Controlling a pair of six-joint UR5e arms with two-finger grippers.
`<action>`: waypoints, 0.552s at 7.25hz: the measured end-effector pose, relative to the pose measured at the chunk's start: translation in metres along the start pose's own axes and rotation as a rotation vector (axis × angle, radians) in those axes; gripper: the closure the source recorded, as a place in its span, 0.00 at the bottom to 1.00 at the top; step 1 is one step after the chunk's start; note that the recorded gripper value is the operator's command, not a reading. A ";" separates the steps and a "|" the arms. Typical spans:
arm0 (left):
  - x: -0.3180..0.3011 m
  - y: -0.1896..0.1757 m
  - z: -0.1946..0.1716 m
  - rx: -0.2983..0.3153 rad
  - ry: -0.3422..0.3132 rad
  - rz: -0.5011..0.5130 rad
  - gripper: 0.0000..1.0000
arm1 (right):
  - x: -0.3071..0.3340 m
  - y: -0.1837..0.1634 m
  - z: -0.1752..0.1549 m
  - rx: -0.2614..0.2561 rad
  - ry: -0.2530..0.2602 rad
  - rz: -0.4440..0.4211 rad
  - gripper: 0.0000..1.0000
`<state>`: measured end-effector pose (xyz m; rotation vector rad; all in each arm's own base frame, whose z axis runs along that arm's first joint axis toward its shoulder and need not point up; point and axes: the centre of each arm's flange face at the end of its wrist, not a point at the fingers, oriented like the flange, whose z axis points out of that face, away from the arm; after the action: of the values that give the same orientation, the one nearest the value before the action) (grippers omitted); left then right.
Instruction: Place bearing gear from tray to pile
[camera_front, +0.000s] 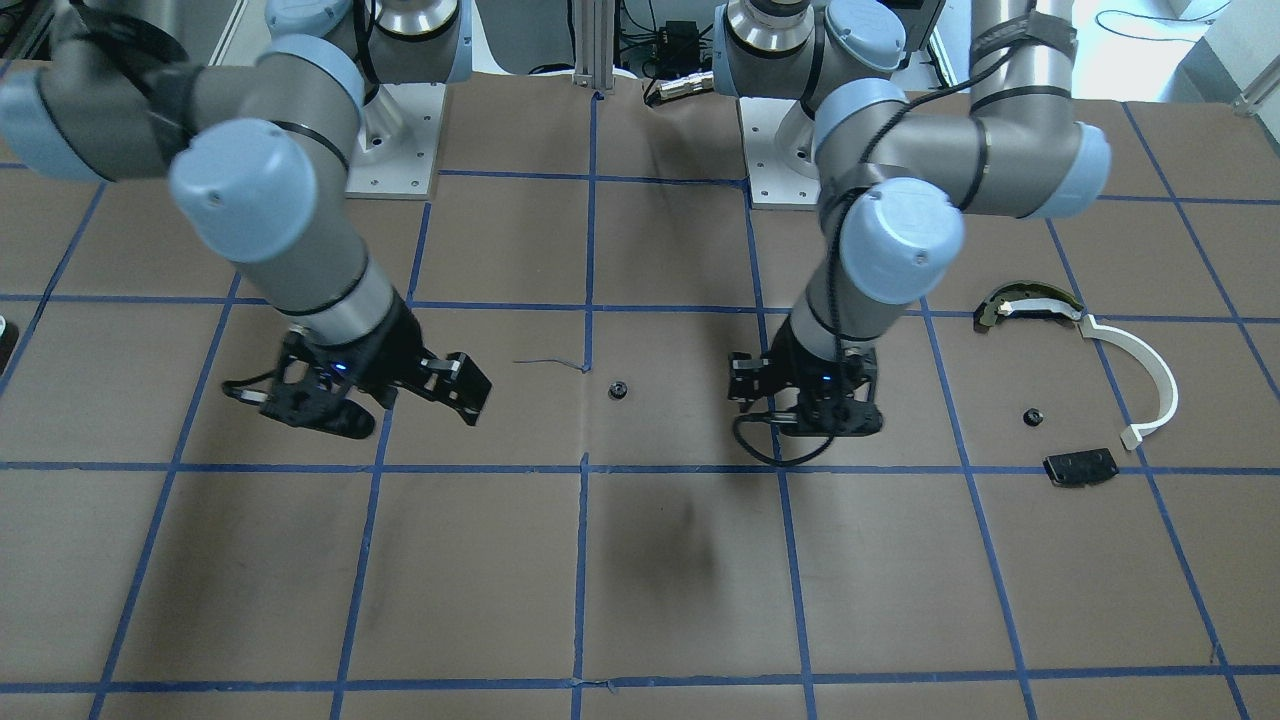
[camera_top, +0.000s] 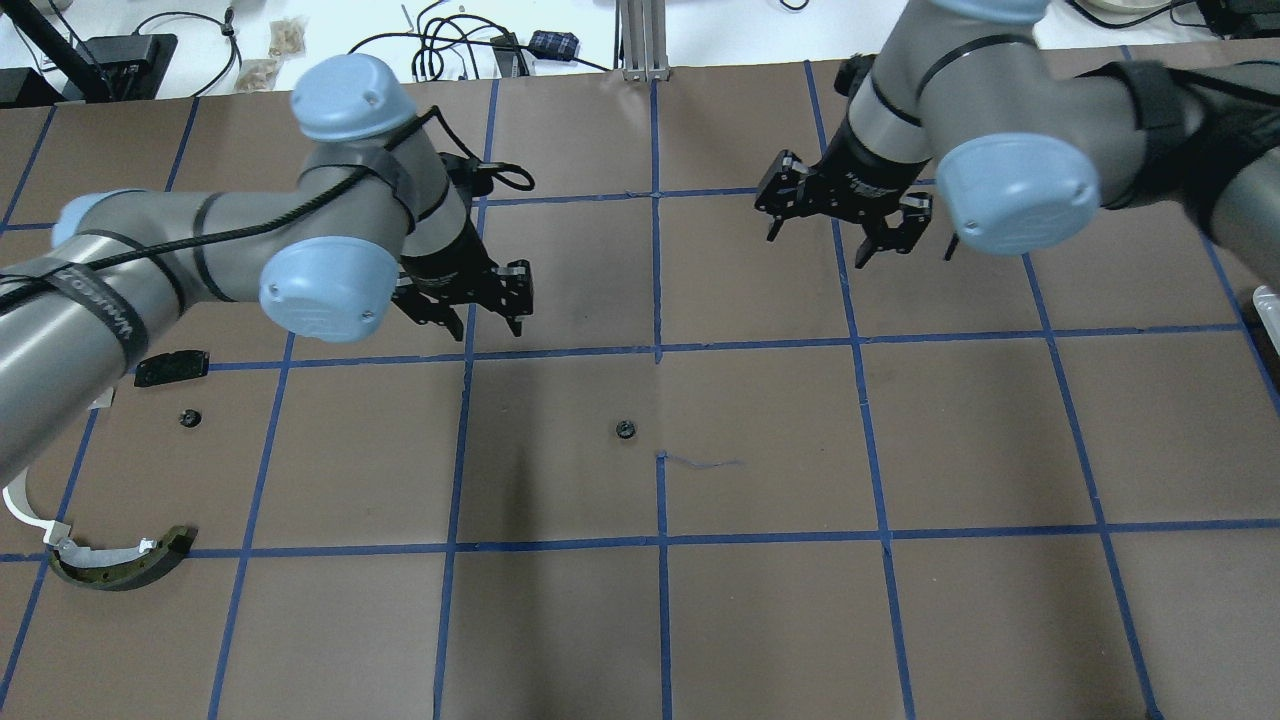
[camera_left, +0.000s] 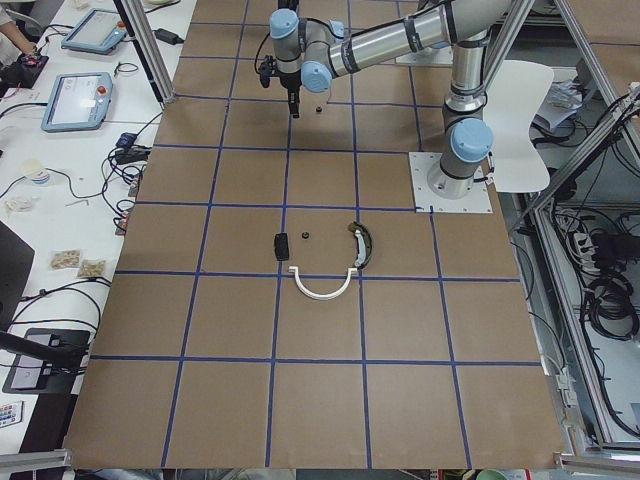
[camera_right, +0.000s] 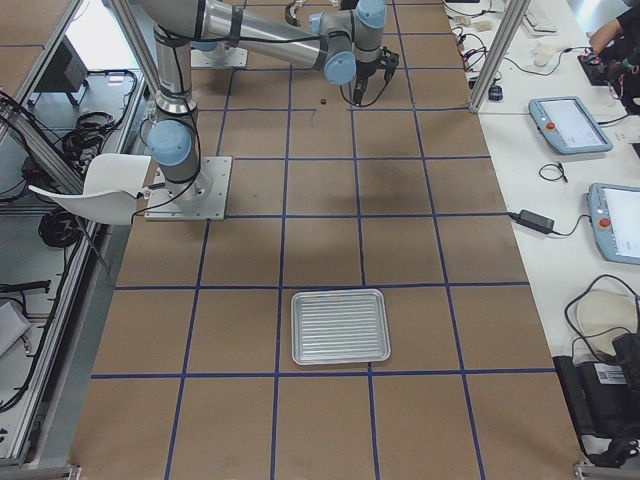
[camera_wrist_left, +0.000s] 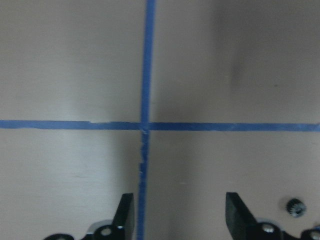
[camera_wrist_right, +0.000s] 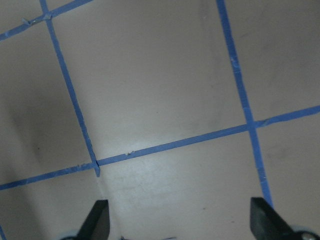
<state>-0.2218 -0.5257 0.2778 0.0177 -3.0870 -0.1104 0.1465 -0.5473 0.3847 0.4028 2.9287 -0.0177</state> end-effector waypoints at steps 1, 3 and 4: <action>0.034 0.010 0.020 -0.011 -0.007 -0.010 0.31 | 0.022 0.007 -0.032 0.017 0.018 -0.010 0.00; 0.081 0.023 0.061 -0.016 -0.018 -0.059 0.31 | 0.044 0.017 -0.062 0.047 0.079 -0.017 0.00; 0.097 0.030 0.078 -0.013 -0.023 -0.062 0.31 | 0.053 0.019 -0.068 0.063 0.144 -0.025 0.00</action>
<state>-0.3226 -0.4919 0.2069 0.1130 -3.1095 -0.1343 0.0895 -0.5129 0.4420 0.3929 3.0816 -0.0877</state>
